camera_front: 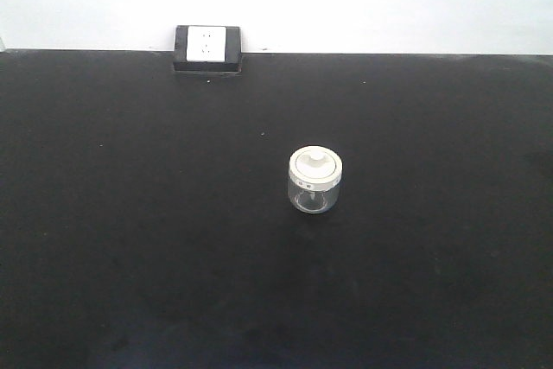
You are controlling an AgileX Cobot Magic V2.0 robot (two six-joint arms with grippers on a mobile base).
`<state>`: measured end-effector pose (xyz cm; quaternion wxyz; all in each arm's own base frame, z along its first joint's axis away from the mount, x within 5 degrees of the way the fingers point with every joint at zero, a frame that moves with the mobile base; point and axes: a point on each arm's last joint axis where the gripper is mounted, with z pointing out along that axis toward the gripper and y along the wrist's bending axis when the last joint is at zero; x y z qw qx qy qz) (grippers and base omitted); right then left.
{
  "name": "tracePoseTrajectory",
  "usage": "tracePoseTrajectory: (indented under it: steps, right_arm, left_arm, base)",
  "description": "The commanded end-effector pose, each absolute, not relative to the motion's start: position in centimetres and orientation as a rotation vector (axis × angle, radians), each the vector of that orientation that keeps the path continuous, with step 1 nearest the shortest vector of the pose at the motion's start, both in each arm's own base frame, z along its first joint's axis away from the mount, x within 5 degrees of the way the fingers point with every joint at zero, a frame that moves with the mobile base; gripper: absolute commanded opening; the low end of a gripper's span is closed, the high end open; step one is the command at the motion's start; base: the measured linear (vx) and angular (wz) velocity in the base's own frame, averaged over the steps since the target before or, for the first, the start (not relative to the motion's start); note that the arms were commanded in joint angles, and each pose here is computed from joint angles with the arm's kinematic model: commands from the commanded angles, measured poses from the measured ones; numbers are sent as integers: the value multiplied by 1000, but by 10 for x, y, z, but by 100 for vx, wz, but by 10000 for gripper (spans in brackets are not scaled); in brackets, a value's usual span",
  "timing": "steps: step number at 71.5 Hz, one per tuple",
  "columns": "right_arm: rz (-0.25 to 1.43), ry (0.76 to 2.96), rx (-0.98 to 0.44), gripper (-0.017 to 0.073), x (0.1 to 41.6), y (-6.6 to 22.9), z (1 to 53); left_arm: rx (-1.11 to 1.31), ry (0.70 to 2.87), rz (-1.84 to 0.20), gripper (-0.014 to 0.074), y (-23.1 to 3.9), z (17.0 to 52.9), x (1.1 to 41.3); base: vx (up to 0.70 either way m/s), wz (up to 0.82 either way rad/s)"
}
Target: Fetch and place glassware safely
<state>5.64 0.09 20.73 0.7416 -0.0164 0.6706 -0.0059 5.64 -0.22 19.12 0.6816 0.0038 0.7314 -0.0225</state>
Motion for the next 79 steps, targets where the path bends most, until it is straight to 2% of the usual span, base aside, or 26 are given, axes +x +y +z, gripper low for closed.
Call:
tracePoseTrajectory:
  steps: [1, 79]
  right_arm:
    - [-24, 1407, -47, -3, 55, 1, 208]
    - [-26, 1407, -45, -3, 55, 1, 208]
  left_arm:
    - [-2, 1588, -59, -7, -2, 189, 57]
    - [-2, 1588, -59, -7, -2, 189, 57]
  base:
    - [0, 0]
    - [0, 0]
